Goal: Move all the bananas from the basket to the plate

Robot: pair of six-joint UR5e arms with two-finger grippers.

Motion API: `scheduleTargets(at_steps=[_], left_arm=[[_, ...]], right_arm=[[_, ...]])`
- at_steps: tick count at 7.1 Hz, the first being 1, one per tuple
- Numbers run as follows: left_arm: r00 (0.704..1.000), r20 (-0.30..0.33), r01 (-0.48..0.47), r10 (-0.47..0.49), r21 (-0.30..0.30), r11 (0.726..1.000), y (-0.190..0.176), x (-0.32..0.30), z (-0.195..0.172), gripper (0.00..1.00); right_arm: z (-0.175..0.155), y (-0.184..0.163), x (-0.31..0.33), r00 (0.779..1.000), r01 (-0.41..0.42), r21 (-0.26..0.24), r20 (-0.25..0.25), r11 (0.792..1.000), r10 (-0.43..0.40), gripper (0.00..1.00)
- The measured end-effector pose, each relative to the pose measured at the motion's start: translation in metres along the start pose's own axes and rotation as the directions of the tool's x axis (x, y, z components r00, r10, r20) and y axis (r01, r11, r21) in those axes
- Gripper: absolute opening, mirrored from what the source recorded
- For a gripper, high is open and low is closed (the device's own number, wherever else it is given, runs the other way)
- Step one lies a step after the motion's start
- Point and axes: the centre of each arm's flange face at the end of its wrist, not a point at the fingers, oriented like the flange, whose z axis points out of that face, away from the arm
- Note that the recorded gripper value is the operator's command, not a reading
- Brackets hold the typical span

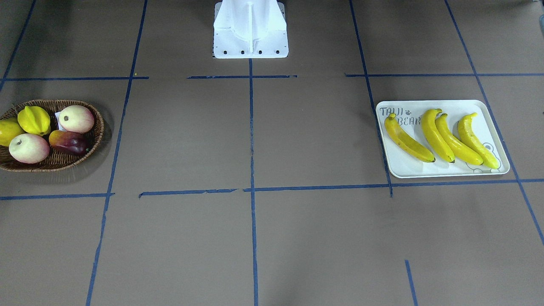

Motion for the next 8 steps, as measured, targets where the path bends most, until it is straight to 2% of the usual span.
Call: scheduleTargets(at_steps=[2,4,8], left_arm=[[0.999,0.012,0.039,-0.038,-0.08,0.996,0.022,-0.037,-0.002,1.0],[0.995,-0.002,0.094,-0.095,-0.136,0.986,0.04,-0.056,0.013,1.0],[0.99,-0.047,0.122,-0.131,-0.158,0.98,0.047,-0.064,0.025,1.0]], right_arm=[[0.005,-0.001,0.014,0.999,-0.023,-0.004,0.026,1.0,0.023,1.0],[0.008,-0.002,0.021,0.998,-0.065,-0.012,0.007,0.998,0.065,1.0],[0.007,0.015,0.049,0.99,-0.143,-0.018,-0.004,0.99,0.143,1.0]])
